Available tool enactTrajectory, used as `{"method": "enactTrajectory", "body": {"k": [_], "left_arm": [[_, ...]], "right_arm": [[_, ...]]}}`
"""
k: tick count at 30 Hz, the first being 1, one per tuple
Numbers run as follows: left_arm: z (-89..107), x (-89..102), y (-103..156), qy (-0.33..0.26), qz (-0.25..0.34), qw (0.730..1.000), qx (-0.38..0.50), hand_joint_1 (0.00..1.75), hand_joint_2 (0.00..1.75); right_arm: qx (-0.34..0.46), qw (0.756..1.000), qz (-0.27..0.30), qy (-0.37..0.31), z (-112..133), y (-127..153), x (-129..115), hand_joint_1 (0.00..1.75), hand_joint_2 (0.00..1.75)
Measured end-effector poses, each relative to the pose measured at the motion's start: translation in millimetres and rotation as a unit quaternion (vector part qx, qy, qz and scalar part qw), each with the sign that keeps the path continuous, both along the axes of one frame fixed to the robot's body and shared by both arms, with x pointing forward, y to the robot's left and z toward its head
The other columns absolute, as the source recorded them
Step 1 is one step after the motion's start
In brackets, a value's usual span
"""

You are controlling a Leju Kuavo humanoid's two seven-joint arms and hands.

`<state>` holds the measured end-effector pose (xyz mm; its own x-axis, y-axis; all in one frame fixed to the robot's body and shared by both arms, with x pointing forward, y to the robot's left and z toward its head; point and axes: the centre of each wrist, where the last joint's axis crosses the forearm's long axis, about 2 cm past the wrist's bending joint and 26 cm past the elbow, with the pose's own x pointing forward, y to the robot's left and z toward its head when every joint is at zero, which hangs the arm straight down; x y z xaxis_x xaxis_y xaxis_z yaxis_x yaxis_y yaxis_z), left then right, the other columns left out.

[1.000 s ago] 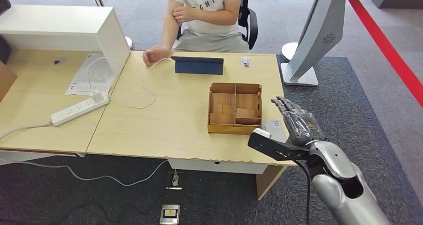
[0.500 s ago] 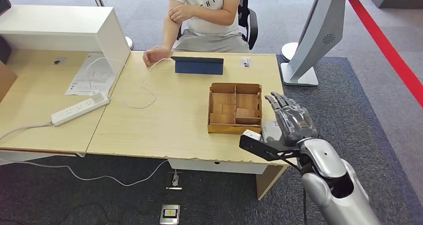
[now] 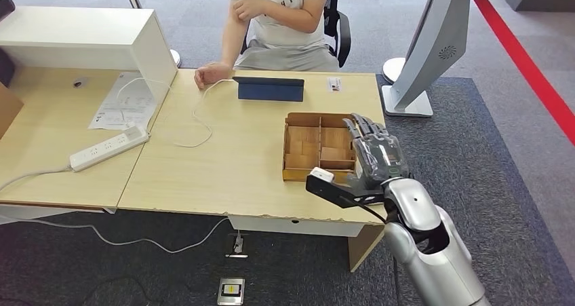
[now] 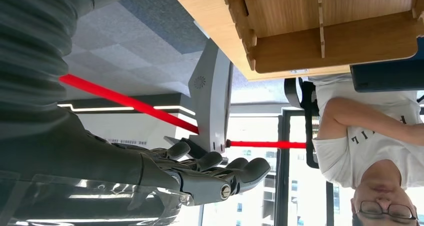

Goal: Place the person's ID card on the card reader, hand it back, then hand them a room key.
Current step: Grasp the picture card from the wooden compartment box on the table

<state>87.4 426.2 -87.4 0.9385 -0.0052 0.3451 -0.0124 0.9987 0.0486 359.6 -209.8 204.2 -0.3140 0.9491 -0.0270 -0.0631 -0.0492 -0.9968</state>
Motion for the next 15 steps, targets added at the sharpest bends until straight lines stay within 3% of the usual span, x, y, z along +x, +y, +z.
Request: {"method": "enactTrajectory", "body": {"k": [15], "left_arm": [[-0.2, -0.4, 0, -0.004, -0.002, 1.0, 0.012, 0.0, 0.0]], "right_arm": [[-0.012, 0.999, -0.019, 0.036, -17, -2, 28, 0.0, 1.75]]}}
